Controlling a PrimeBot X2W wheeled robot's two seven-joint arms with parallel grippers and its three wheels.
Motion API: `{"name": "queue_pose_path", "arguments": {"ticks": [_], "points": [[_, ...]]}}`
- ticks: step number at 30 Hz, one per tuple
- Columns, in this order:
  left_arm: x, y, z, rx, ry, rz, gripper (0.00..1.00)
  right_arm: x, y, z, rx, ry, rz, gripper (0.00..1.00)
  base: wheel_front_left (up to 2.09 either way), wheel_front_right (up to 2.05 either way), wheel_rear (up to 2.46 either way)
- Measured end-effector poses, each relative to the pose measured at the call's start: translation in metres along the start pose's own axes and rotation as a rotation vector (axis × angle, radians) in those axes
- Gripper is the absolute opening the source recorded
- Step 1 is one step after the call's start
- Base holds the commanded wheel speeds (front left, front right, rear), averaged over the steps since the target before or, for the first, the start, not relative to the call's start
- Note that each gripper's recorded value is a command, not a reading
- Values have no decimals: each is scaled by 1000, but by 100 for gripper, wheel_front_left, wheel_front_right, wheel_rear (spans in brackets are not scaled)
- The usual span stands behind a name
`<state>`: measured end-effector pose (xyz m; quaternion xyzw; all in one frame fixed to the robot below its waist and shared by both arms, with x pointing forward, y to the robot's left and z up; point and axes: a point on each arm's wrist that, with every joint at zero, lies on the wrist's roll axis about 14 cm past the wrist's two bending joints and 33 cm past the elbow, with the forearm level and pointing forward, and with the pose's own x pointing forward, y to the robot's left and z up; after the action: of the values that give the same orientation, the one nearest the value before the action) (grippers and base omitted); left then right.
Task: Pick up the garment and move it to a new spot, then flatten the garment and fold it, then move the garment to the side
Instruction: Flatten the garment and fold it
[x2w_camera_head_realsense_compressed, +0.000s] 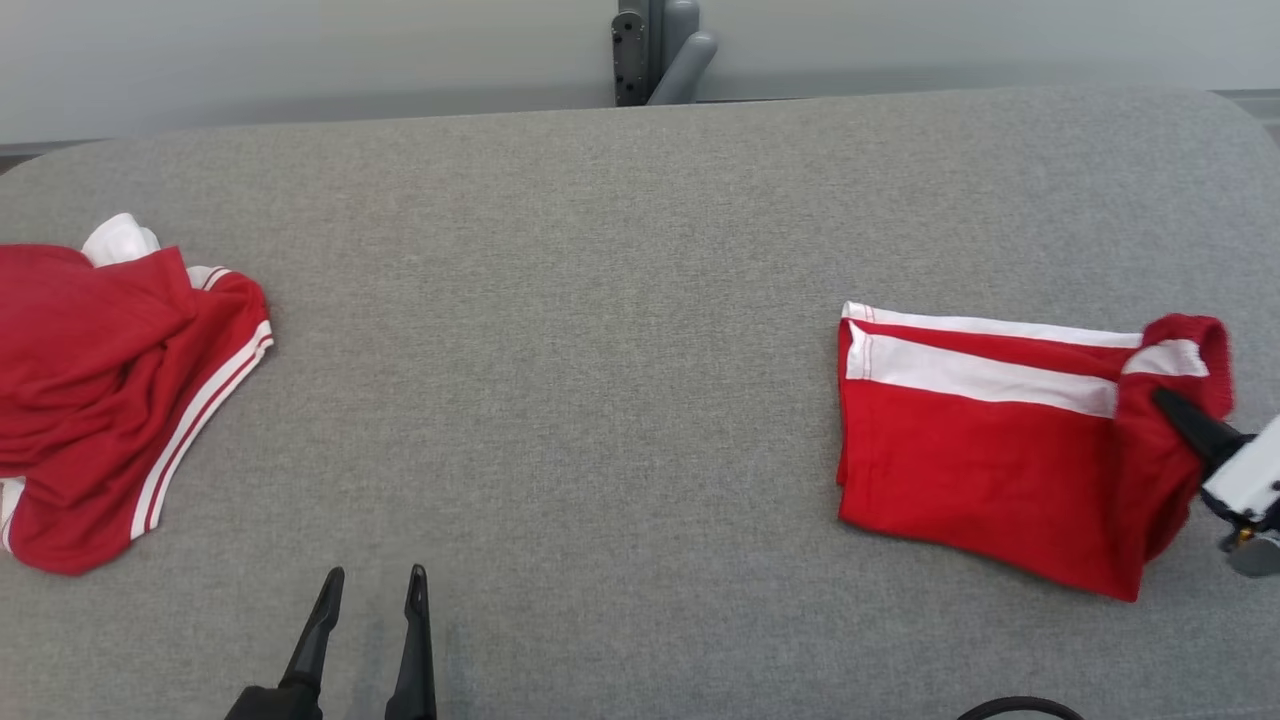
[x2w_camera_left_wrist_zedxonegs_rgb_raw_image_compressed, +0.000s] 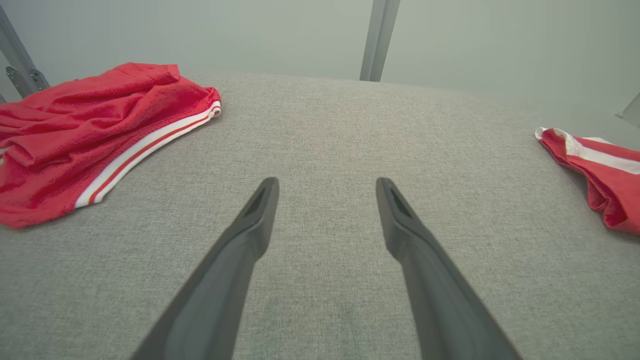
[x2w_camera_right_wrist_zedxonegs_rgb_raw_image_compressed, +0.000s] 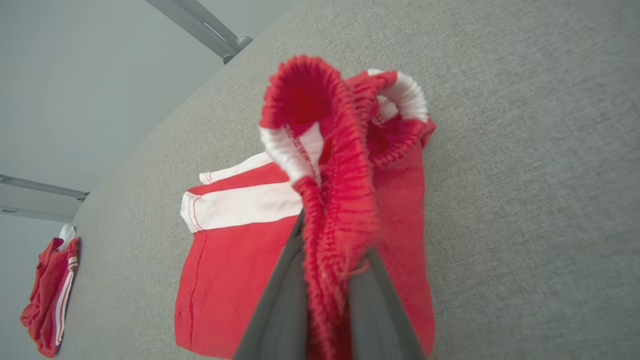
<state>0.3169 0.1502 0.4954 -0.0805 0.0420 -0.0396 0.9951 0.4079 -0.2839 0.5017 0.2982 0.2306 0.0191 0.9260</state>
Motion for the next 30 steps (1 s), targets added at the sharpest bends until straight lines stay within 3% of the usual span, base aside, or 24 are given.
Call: {"name": "queue_pose_path", "arguments": {"ticks": [9,15,22,23,25,26,30], "points": [[14,-23,-7,21,21,-90,100,35,111,-62,-72,90,233,0,0,0,0],[20,-23,-9,29,29,-100,100,54,131,-88,-121,124,228,0,0,0,0],[16,-21,-19,28,59,-93,100,64,148,-91,-132,114,242,0,0,0,0],[16,-21,-20,26,62,-93,100,65,148,-91,-135,112,239,7,0,0,0],[16,-21,-21,22,68,-93,100,66,149,-93,-147,114,240,47,0,0,0],[16,-21,-22,22,69,-92,100,66,151,-94,-155,116,245,100,0,0,0],[15,-20,-24,20,75,-87,100,63,163,-80,-170,45,282,100,0,0,0]]}}
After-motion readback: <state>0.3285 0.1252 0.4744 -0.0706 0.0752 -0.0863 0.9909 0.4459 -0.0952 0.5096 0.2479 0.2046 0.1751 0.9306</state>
